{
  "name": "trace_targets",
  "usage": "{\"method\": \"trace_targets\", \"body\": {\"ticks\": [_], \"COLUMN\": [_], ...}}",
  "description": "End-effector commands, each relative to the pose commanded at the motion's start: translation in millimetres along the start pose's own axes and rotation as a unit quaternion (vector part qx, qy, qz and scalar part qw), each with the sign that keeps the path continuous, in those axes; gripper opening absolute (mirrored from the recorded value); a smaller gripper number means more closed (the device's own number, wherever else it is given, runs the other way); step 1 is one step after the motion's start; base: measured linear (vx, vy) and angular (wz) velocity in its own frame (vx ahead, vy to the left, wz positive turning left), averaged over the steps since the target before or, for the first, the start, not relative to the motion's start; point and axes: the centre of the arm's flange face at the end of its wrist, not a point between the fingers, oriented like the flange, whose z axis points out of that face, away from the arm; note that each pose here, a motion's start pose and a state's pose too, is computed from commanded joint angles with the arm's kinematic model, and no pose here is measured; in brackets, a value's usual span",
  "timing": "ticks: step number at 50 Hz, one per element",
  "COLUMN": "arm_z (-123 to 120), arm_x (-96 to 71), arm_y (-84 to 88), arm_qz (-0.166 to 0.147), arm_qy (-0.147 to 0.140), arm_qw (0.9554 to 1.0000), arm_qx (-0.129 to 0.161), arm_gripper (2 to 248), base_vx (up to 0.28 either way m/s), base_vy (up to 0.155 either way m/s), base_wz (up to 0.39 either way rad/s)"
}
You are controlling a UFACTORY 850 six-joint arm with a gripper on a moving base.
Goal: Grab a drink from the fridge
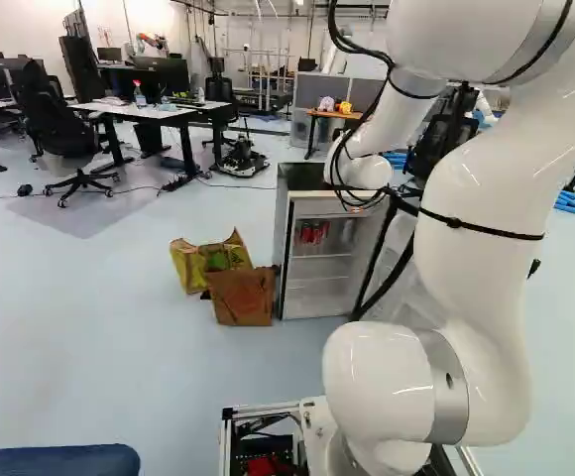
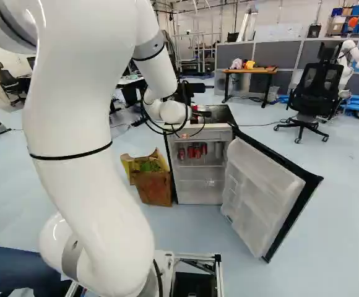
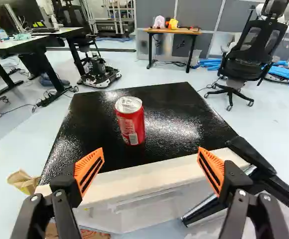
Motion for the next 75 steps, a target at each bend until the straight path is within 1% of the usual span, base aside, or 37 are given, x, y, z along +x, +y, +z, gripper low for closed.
{"method": "trace_targets", "body": {"ticks": [11,25,46,63,75], "arm_z": [-17,-38,-66,-89,-101], "arm_x": [4.3,8.2,11.8,14.5,18.3], "arm_y": [15.9,37.0,68.2,92.2,109.6], "arm_qz": [0.006,0.015,0.026,0.024,0.022], "arm_qy": [0.002,-0.009,-0.039,-0.066,-0.086], "arm_qw": [0.9999,0.9993,0.9969,0.9941,0.9914], "arm_qx": [-0.014,-0.034,-0.063,-0.082,-0.096], "arm_gripper": [247,247,247,247,247], "base_vx": [0.0,0.0,0.0,0.0,0.0], "base_vy": [0.0,0.0,0.0,0.0,0.0], "base_wz": [0.0,0.0,0.0,0.0,0.0]}}
